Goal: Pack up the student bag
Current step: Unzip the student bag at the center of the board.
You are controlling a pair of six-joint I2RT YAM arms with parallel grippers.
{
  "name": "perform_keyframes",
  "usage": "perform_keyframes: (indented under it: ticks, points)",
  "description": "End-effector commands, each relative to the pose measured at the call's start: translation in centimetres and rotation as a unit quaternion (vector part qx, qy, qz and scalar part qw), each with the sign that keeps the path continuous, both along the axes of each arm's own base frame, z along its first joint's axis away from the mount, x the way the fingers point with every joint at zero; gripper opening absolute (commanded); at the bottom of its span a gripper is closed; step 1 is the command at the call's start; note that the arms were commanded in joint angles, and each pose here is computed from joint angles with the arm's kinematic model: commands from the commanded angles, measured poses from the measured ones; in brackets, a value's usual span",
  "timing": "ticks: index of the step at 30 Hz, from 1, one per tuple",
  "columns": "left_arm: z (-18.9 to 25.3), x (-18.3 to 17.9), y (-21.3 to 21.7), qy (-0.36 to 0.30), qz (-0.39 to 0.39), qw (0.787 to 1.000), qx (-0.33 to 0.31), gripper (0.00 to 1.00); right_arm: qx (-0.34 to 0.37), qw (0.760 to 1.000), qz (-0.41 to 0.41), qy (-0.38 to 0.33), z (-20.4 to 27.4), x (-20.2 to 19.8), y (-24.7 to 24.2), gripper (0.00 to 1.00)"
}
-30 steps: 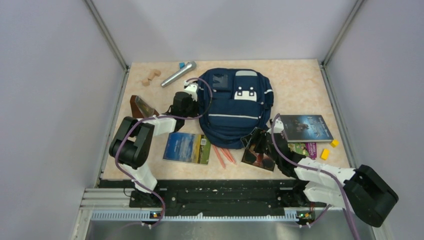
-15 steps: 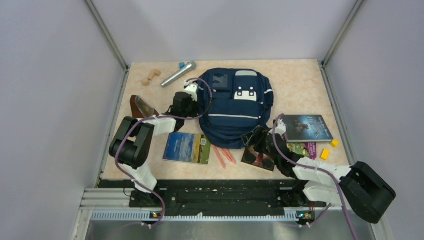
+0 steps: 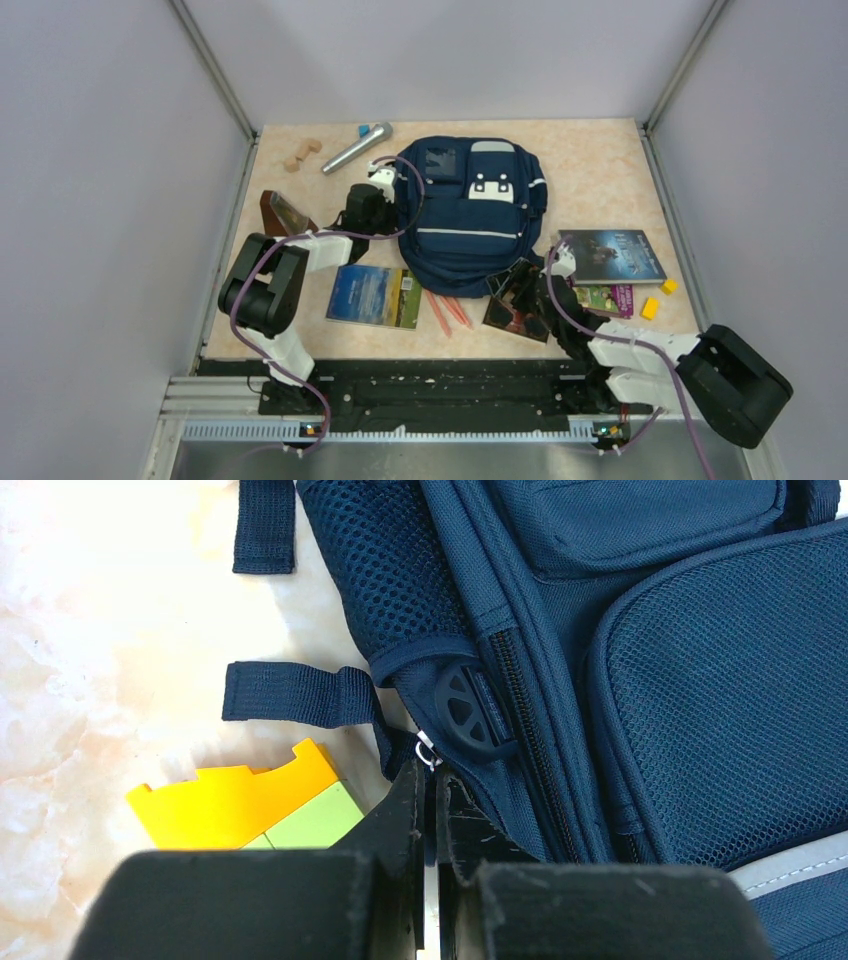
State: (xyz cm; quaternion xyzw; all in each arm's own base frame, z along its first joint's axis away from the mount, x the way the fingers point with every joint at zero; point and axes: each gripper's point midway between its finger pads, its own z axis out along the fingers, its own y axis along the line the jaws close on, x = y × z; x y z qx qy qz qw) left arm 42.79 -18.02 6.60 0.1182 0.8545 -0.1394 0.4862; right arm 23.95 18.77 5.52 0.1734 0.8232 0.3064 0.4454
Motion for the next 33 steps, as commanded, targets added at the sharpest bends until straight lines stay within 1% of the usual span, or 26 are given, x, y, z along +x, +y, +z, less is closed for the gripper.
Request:
perform_keyframes:
  ticks: [1, 5, 6, 7, 10, 12, 15, 18, 24, 28, 33]
  points:
    - [2.3, 0.3, -0.9, -0.034, -0.016, 0.999, -0.023, 0.0, 0.034, 0.999, 0.017, -0.026, 2.0, 0.9, 1.9, 0.86]
    - [2.5, 0.1, -1.2, -0.038, -0.027, 0.999, -0.029, 0.0, 0.039, 0.999, 0.023, -0.03, 2.0, 1.3, 2.5, 0.86]
    - [2.6, 0.1, -1.4, -0.041, -0.03, 0.998, -0.031, 0.0, 0.039, 0.999, 0.022, -0.031, 1.9, 1.5, 2.6, 0.85]
    - [2.6, 0.0, -1.5, -0.041, -0.035, 0.998, -0.033, 0.0, 0.04, 0.998, 0.022, -0.032, 1.9, 1.6, 2.7, 0.81]
    - [2.8, -0.2, -1.5, -0.044, -0.037, 0.998, -0.036, 0.0, 0.04, 0.998, 0.023, -0.038, 2.0, 2.0, 3.0, 0.5]
    - [3.1, -0.3, -1.3, -0.048, -0.031, 0.998, -0.038, 0.0, 0.042, 0.998, 0.022, -0.044, 2.3, 2.1, 2.9, 0.25]
    - [3.6, -0.3, -0.6, -0.058, -0.014, 0.997, -0.044, 0.0, 0.048, 0.997, 0.011, -0.056, 3.6, 2.4, 2.3, 0.0]
    - [4.4, -0.2, 0.0, -0.066, -0.002, 0.996, -0.057, 0.0, 0.052, 0.995, 0.001, -0.083, 6.0, 2.6, 1.3, 0.0]
    - [5.4, 0.4, 1.2, -0.075, 0.016, 0.994, -0.077, 0.0, 0.034, 0.988, -0.032, -0.145, 11.0, 2.0, -1.8, 0.0]
    - [5.4, 1.4, 1.0, -0.08, 0.012, 0.993, -0.088, 0.0, 0.024, 0.986, -0.031, -0.162, 12.4, 1.3, -2.9, 0.0]
    - [4.6, 3.3, 0.7, -0.083, 0.014, 0.993, -0.078, 0.0, 0.032, 0.987, -0.015, -0.158, 12.4, 0.5, -2.8, 0.0]
